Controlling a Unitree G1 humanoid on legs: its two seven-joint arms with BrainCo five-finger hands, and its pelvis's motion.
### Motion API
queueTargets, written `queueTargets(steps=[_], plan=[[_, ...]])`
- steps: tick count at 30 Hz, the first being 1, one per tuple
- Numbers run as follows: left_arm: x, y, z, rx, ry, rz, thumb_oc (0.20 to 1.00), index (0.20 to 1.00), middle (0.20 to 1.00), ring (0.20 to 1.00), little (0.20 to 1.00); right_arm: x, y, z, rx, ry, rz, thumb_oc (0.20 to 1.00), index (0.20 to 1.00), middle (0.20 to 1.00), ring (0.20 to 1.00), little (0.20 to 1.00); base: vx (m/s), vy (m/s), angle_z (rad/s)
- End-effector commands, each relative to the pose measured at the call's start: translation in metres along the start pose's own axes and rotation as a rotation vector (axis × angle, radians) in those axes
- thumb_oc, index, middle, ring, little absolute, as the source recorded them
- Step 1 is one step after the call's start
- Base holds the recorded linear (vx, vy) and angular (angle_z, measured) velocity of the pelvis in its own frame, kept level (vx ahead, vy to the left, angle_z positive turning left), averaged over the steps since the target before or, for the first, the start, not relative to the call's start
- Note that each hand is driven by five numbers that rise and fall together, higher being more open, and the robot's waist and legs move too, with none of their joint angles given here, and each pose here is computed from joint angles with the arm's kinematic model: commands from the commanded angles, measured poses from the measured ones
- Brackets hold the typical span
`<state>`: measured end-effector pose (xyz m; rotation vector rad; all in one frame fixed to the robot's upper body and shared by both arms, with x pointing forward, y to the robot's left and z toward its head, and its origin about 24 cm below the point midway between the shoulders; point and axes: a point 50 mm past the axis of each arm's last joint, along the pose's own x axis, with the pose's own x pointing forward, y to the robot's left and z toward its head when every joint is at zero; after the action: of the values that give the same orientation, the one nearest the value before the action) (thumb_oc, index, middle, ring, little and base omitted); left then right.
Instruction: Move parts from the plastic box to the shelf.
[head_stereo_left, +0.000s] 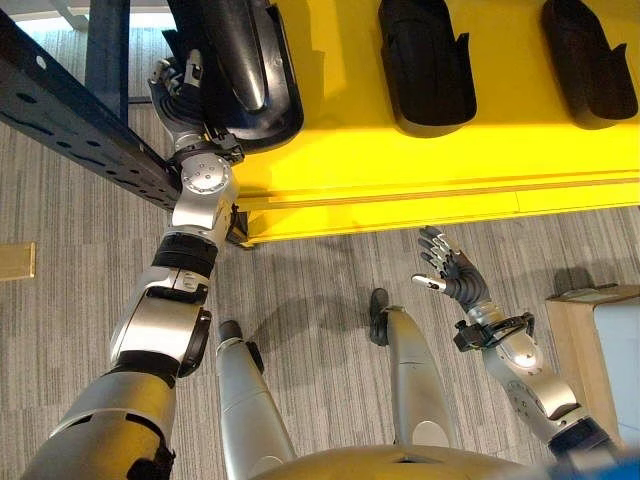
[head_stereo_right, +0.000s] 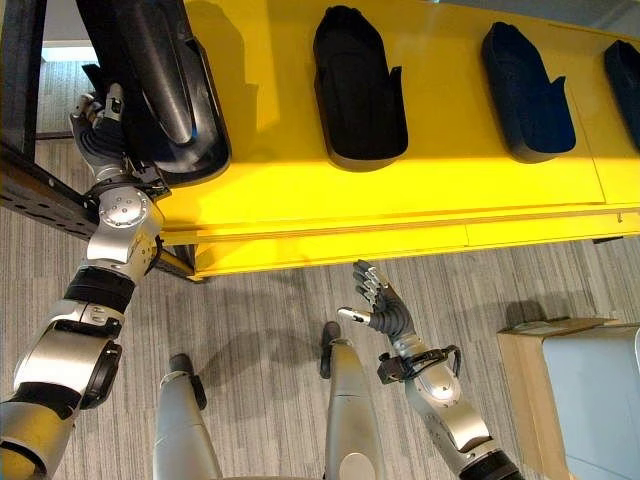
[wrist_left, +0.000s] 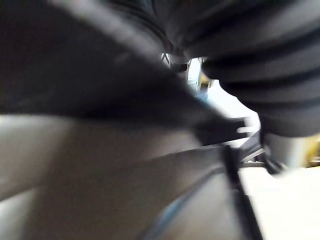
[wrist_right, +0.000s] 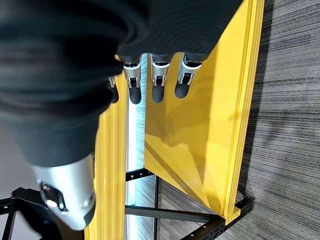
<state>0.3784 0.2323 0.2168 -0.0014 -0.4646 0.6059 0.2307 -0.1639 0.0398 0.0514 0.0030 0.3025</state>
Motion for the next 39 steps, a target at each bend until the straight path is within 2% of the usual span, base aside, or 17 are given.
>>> queueTargets(steps=[1,12,25,32,39], plan=[[0.011,0.023,-0.001,0.084,-0.028,0.044,1.0,1.0,1.0,1.0,1.0,-0.001,-0.01,0.024,-0.025,-0.101,-0.002,1.0,1.0,1.0,1.0,1.0,0.0,0.0,0.0],[0.015,0.028,0.004,0.099,-0.048,0.052,1.0,1.0,1.0,1.0,1.0,-0.003,-0.011,0.023,-0.02,-0.094,-0.003,1.0,1.0,1.0,1.0,1.0,0.0,0.0,0.0],[0.019,0.033,0.026,0.125,-0.157,0.049,1.0,1.0,1.0,1.0,1.0,-0.007,-0.015,0.021,-0.026,-0.082,-0.007,1.0,1.0,1.0,1.0,1.0,0.0,0.0,0.0],[0.014,0.035,0.047,0.124,-0.288,0.041,1.0,1.0,1.0,1.0,1.0,-0.007,-0.017,0.023,-0.026,-0.092,-0.016,1.0,1.0,1.0,1.0,1.0,0.0,0.0,0.0],[-0.005,0.026,0.069,0.16,-0.462,-0.026,1.0,1.0,1.0,1.0,1.0,-0.007,-0.021,0.025,-0.028,-0.103,-0.028,1.0,1.0,1.0,1.0,1.0,0.0,0.0,0.0]])
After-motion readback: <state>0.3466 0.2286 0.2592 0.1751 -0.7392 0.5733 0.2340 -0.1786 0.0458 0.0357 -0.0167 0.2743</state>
